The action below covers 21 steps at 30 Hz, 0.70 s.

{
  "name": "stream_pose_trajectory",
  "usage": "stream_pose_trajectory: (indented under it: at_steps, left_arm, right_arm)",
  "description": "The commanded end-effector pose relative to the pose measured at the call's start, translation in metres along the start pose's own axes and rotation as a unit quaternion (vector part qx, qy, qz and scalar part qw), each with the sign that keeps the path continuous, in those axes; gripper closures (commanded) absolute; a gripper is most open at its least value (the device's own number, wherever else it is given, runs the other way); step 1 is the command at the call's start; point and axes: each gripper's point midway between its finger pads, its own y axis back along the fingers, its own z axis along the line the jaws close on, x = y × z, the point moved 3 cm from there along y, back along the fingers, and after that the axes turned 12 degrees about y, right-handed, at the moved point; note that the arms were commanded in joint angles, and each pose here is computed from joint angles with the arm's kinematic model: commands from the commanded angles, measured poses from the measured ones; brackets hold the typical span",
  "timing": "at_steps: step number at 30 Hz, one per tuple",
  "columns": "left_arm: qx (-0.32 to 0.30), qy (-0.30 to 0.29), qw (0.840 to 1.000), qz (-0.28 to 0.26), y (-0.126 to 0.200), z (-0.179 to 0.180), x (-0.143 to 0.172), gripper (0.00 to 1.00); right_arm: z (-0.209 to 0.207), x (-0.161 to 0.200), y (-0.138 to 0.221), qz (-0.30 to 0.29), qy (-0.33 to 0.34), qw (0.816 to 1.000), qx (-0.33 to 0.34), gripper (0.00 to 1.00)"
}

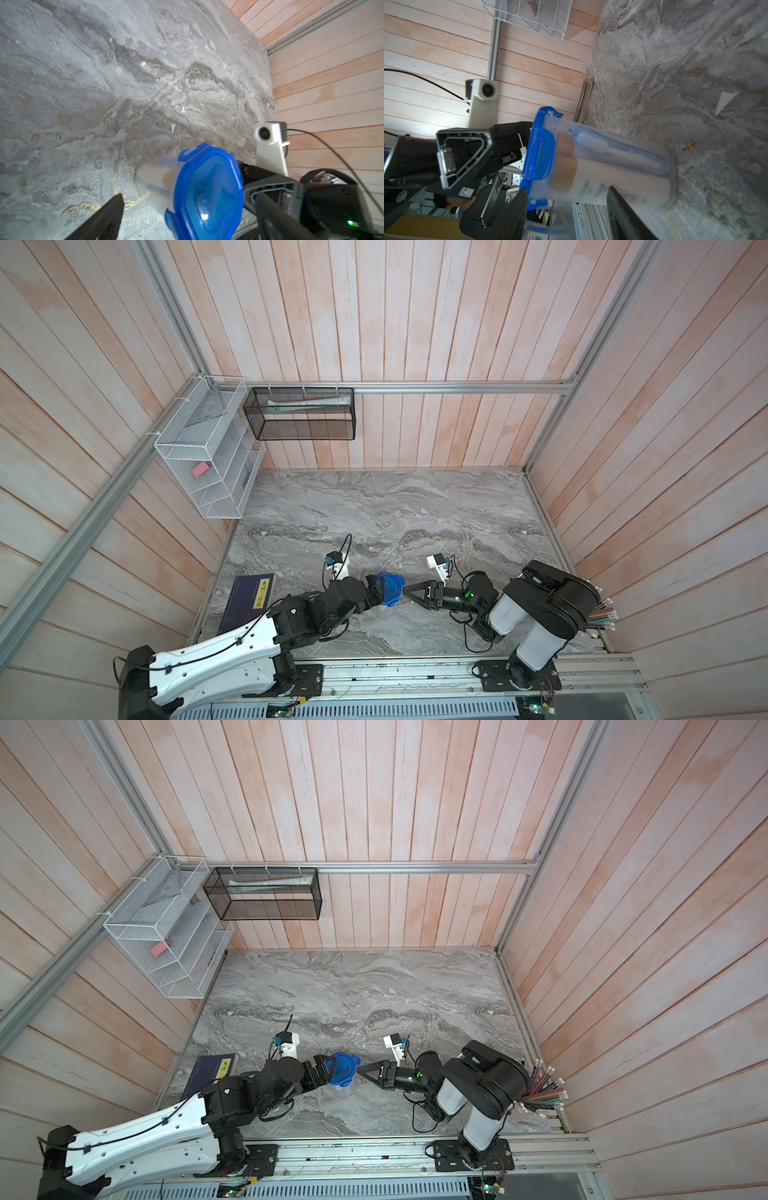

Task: Take out toiletry kits
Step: Move the container to the center of the board, then adjust the container at the center of the board.

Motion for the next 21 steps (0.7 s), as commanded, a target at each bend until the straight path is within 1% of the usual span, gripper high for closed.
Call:
stream_pose_trajectory:
  at_steps: [1,4,8,15,21]
  left_arm:
    - [-0.018,0.019,0.999,0.037,-0.014,0.022,0.019,0.01]
    - [-0.022,0.024,0.999,0.042,-0.019,0.030,0.023,0.01]
    - [-0.013,0.021,0.999,0.047,-0.022,0.026,0.025,0.02]
    - [-0.014,0.025,0.998,0.054,-0.025,0.030,0.029,0.03]
    - [-0.020,0.024,0.998,0.049,-0.027,0.033,0.029,0.03]
  right_arm:
    - [0.037,-0.006,-0.002,-0.015,0.075,0.995,-0.067,0.41]
    - [0.038,0.000,-0.011,-0.002,0.084,0.995,-0.059,0.42]
    - [0.037,-0.007,-0.017,-0.003,0.098,0.994,-0.043,0.42]
    - [0.033,-0.037,-0.032,-0.008,0.132,0.991,-0.016,0.42]
    - [0.024,-0.052,-0.048,0.005,0.133,0.991,-0.018,0.42]
